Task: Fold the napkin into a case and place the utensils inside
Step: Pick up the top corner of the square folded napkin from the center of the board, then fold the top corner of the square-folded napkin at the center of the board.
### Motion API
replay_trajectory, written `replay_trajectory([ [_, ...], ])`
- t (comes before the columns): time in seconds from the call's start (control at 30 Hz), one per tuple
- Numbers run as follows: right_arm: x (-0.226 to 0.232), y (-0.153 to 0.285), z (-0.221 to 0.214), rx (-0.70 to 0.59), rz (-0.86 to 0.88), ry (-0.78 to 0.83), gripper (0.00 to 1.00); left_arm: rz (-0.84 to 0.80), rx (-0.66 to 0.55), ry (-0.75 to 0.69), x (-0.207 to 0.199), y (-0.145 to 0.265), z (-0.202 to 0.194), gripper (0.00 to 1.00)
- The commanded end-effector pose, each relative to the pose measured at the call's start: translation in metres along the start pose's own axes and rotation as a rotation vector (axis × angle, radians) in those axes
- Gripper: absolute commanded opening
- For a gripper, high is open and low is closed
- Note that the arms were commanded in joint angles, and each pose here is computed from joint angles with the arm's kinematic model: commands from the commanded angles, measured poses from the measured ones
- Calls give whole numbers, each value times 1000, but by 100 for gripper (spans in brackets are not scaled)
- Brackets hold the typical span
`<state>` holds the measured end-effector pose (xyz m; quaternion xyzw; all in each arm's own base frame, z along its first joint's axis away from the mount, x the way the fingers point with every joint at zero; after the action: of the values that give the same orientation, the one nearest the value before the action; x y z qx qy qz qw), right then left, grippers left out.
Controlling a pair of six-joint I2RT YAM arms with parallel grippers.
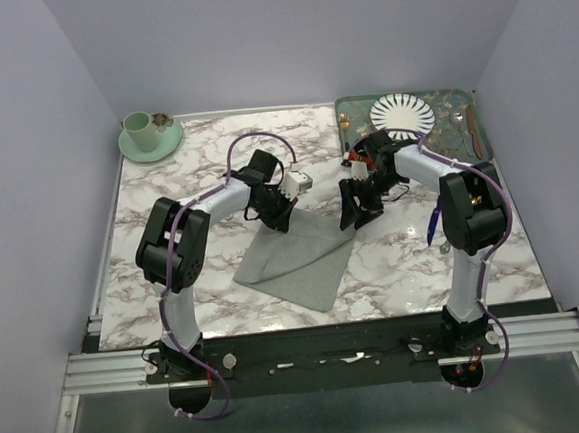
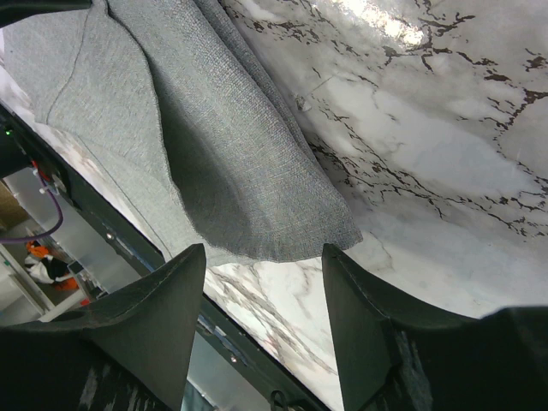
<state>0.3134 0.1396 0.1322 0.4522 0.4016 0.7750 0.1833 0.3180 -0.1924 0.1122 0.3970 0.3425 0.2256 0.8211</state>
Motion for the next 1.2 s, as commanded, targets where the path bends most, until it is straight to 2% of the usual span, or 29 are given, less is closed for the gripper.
replay_trajectory([
  [0.0,1,3,1,-6,23,2,65,10,1,-47,-13,24,6,0],
  [0.47,4,4,0,-15,40,12,65,88,-22,-112,10,32,33,0],
  [0.67,5,5,3,-27,48,17,62,115,-43,-123,23,32,44,0],
  [1.17,6,6,13,-60,78,22,53,151,-42,-102,42,25,45,0],
])
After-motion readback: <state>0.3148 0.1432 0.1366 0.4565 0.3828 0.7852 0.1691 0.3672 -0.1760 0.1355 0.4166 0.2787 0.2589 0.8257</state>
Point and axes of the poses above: each gripper's point midway between its finger pads, its own y axis back along the fingers, its own x axis along the line the jaws close on, z = x × y, the point moved 10 cm from there along y, back along the fingers, and after that the axes turned 14 degrees about y, right-handed, at the moved point
